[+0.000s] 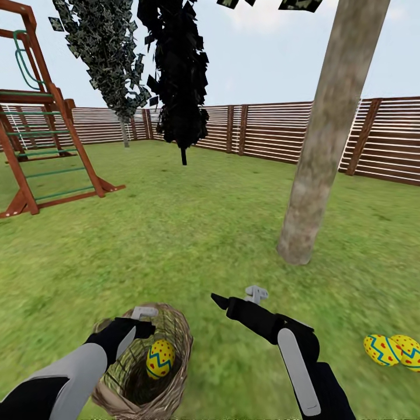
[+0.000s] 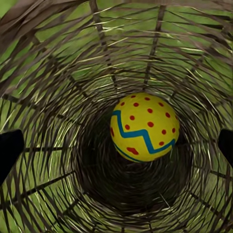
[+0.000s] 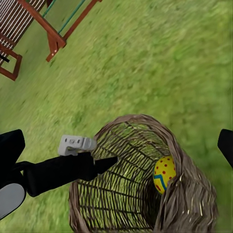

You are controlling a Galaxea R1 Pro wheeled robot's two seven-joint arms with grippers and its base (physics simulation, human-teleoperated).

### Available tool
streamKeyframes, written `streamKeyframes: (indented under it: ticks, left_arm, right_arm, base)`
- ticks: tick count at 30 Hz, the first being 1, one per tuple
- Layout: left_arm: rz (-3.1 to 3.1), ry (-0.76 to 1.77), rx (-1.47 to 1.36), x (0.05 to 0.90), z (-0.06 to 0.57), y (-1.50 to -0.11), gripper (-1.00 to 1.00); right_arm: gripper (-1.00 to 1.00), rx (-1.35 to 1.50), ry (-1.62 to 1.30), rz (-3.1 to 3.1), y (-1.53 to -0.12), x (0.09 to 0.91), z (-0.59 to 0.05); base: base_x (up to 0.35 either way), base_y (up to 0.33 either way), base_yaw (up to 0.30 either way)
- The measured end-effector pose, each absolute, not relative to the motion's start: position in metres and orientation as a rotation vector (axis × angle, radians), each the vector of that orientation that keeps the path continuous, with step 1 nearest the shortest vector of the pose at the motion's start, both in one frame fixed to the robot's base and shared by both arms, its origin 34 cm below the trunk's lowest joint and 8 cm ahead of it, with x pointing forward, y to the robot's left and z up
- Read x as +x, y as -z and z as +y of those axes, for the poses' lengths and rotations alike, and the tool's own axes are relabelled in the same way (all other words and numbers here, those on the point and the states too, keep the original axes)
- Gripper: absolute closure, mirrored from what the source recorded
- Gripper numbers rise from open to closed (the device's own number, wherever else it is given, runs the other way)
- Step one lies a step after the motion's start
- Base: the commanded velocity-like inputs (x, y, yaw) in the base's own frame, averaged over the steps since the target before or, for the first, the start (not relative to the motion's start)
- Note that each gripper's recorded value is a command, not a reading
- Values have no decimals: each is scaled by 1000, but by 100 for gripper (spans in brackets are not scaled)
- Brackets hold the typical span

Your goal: Take the three Easter eggs out of the wicker basket on the lawn in the garden, then place them on the lawn next to a single tree (choose any tree) so that all three eggs are next to the same tree and none are left in the basket.

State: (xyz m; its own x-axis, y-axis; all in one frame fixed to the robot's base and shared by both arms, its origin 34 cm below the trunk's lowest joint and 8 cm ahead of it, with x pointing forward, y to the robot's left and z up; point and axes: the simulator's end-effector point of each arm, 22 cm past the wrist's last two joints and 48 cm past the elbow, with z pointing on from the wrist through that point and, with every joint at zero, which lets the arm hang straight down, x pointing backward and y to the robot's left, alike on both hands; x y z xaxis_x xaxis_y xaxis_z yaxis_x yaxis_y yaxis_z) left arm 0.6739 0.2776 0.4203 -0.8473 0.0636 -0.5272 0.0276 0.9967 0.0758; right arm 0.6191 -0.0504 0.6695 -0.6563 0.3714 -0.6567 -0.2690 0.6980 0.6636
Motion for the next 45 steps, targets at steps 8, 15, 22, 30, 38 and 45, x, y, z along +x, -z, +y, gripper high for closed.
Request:
streamKeyframes:
  ticks: [8, 15, 22, 30, 38, 45]
  left_arm:
    - [2582, -89, 65, 670, 278, -403, -100]
    - [2592, -86, 59, 664, 278, -386, -100]
    - [2591, -84, 51, 661, 279, -371, -100]
    - [2590, -85, 49, 657, 279, -354, -100]
    - [2598, -86, 48, 652, 280, -335, -100]
    - [2609, -86, 46, 650, 280, -329, -100]
  right_arm:
    - [-100, 78, -974, 2070, -652, 615, -50]
    - [-100, 79, -972, 2070, -637, 612, -51]
    - [-100, 79, -971, 2069, -621, 608, -51]
    - [-100, 79, -971, 2070, -603, 603, -51]
    - [-100, 85, -973, 2079, -584, 600, -51]
    - [-100, 90, -975, 2090, -578, 601, -51]
  base:
    - [0, 0, 0]
    - [0, 0, 0]
    - [0, 0, 0]
    - [0, 0, 0]
    - [0, 0, 0]
    - [0, 0, 0]
